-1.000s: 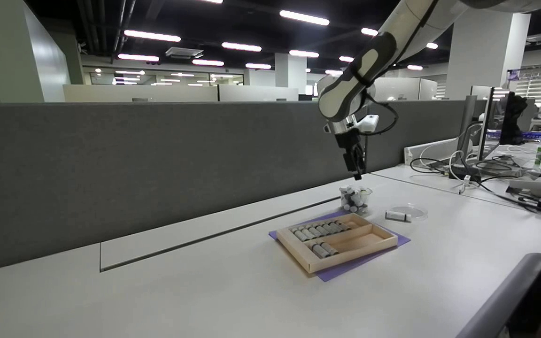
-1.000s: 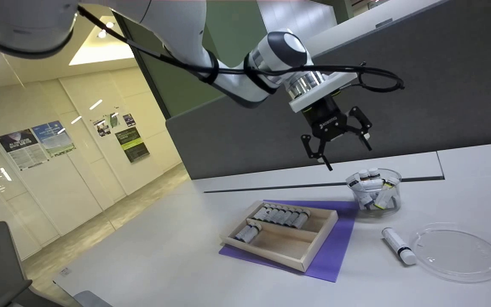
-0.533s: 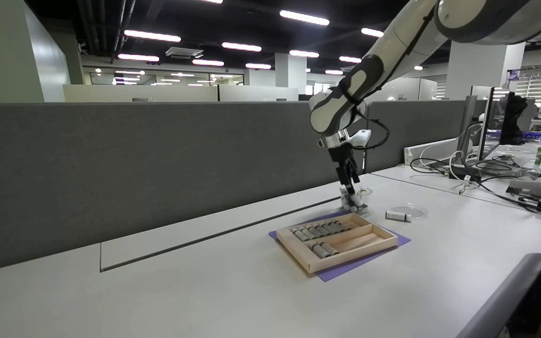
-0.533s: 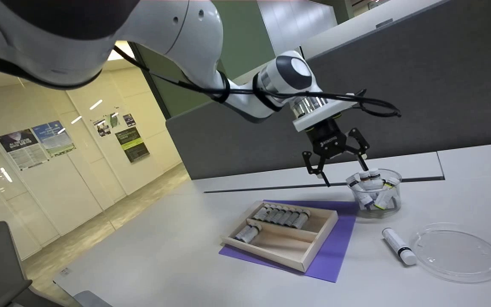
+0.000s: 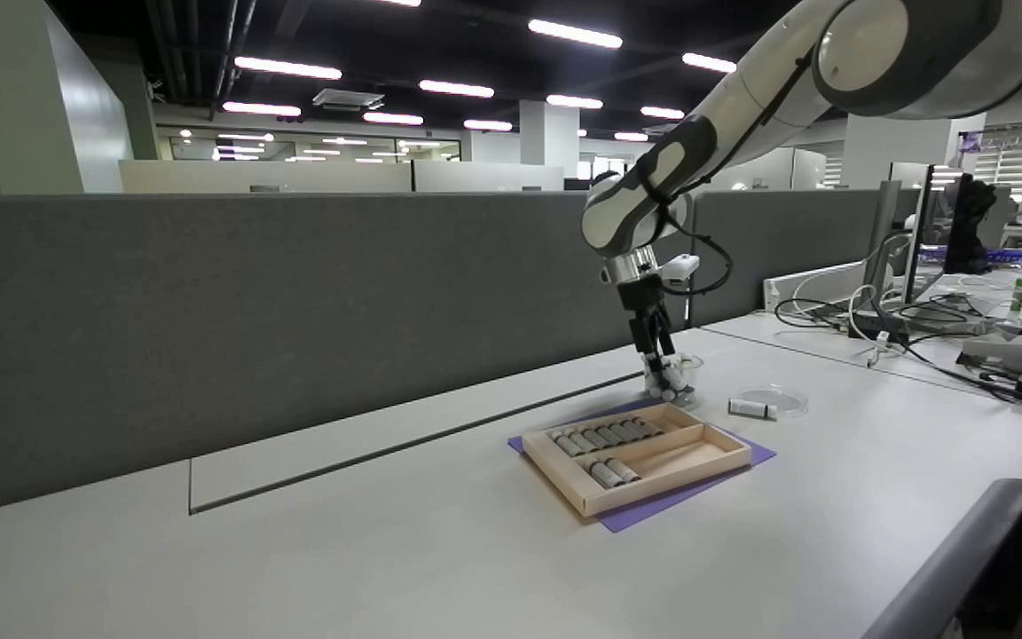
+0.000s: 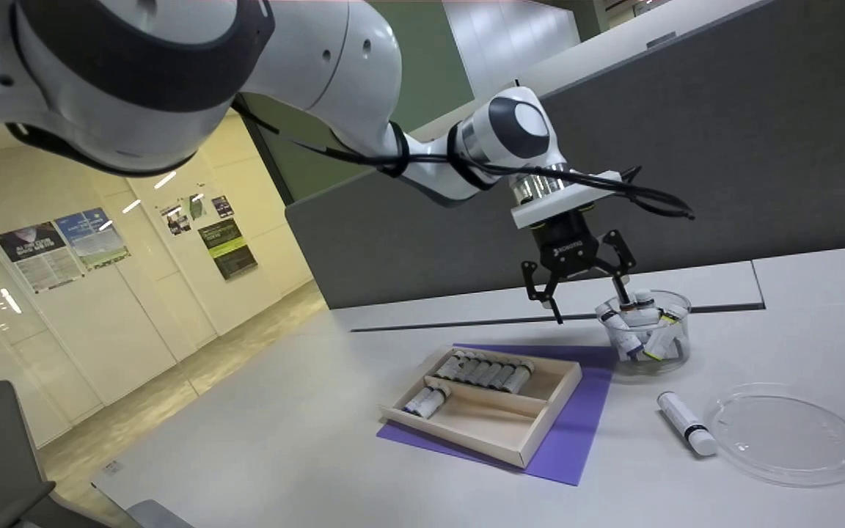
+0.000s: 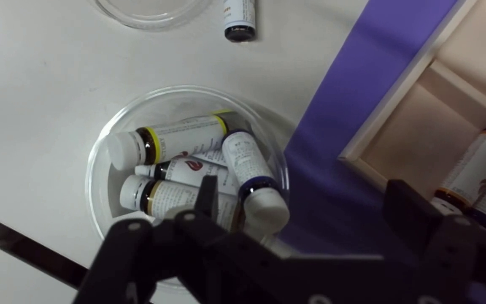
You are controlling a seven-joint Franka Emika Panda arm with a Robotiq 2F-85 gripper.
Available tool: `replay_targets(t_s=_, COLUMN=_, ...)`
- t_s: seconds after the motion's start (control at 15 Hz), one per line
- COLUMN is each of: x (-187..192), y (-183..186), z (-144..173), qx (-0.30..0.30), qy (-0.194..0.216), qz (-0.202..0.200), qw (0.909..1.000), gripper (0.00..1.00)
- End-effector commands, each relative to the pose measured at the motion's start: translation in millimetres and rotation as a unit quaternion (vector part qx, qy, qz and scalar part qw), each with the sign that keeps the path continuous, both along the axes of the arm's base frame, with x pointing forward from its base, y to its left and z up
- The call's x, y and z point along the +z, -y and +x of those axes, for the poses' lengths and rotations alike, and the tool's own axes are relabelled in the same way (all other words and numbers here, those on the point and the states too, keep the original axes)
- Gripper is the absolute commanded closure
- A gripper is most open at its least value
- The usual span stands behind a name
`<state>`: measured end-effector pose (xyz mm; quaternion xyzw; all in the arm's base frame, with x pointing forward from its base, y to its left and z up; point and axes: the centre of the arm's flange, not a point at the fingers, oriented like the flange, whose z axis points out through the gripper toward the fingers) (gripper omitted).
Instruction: Remove one bottle from the container on the right and place it on the bottom right side of the tray
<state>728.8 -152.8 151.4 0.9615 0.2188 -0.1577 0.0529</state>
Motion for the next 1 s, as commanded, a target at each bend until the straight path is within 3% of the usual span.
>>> replay_targets(t_s=0.0, x=7.6, y=8.0, z=21.1, qx=-0.014, qy=-0.004, qz=0.016, qw=0.9998, gripper=0.26)
replay_targets(t_s=0.53, x=12.4, y=16.0, z=25.2, qx=-0.033, qy=0.009, qz=-0.005, qw=0.9994, gripper=0.87)
replay_targets(t_s=0.6, x=13.3, y=18.3, z=26.9, qx=-0.040, qy=0.011, qz=-0.012, qw=0.9991, gripper=0.63)
replay_targets(t_s=0.67, x=13.8, y=20.0, z=27.9, qx=-0.039, qy=0.010, qz=-0.006, qw=0.9992, gripper=0.95)
replay_targets(t_s=0.73, x=13.5, y=20.7, z=28.8, qx=-0.045, qy=0.009, qz=-0.009, qw=0.9989, gripper=0.94)
replay_targets(t_s=0.8, x=13.4, y=21.0, z=28.9, qx=-0.045, qy=0.006, qz=-0.006, qw=0.9990, gripper=1.00)
replay_targets(t_s=0.93, x=12.7, y=21.5, z=28.9, qx=-0.046, qy=0.004, qz=-0.006, qw=0.9989, gripper=0.95)
